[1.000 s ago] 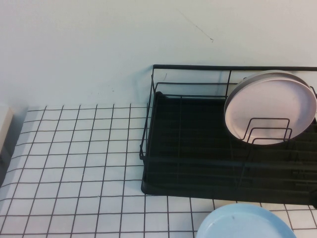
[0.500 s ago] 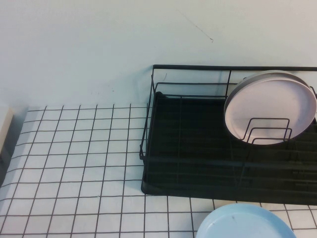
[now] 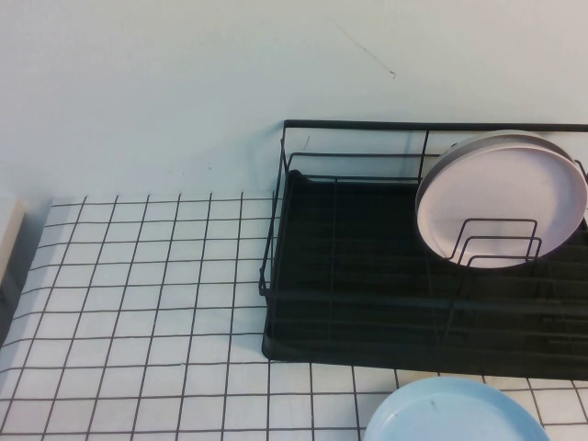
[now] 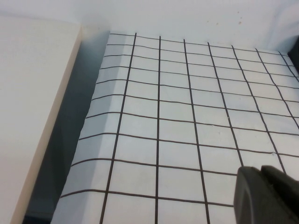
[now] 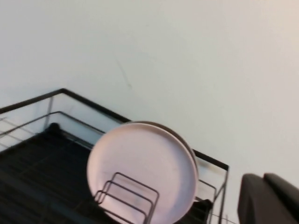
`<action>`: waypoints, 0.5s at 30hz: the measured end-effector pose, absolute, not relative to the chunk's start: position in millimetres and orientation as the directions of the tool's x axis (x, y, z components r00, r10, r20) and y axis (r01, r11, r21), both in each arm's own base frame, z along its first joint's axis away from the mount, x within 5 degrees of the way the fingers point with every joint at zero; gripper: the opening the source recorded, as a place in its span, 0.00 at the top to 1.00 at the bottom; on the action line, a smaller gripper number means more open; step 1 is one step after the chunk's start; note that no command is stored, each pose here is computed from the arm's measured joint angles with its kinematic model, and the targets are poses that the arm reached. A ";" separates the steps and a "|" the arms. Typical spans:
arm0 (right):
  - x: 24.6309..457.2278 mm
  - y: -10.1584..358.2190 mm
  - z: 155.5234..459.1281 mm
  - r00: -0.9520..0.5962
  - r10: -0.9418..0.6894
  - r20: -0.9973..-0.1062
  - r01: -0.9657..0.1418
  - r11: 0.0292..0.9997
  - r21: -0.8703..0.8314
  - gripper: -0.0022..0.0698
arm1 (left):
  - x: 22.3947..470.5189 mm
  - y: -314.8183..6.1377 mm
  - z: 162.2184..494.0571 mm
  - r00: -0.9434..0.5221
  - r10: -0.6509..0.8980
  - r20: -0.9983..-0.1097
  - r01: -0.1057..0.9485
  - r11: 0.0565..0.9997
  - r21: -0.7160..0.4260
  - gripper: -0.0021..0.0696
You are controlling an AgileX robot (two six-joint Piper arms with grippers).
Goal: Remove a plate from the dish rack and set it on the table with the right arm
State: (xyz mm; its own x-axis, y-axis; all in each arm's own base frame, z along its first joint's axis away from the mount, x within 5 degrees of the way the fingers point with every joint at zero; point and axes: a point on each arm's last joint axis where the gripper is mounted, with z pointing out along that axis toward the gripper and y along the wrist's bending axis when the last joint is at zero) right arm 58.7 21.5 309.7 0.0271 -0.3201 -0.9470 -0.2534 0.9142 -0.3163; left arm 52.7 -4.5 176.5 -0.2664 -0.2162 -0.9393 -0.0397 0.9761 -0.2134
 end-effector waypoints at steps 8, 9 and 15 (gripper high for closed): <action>62.4 2.3 224.6 0.049 -0.232 -0.971 -0.025 0.972 -0.234 0.97 | 52.7 -4.5 176.5 -0.266 -0.216 -0.939 -0.040 0.976 -0.213 0.98; 62.9 1.8 213.9 0.025 -0.217 -0.976 -0.023 0.976 -0.218 0.97 | 52.7 -4.5 176.5 -0.266 -0.216 -0.939 -0.040 0.976 -0.213 0.98; 58.5 0.1 183.1 -0.178 -0.154 -0.972 -0.027 0.988 -0.151 0.97 | 52.7 -4.5 176.5 -0.266 -0.216 -0.939 -0.040 0.976 -0.213 0.98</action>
State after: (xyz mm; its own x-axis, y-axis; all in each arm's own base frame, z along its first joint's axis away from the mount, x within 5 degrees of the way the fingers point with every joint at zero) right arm 58.5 0.1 183.1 -0.1776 -0.1537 -0.9720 -0.0272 0.9881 -0.1513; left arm 52.7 -4.5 176.5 -0.2664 -0.2162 -0.9393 -0.0397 0.9761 -0.2134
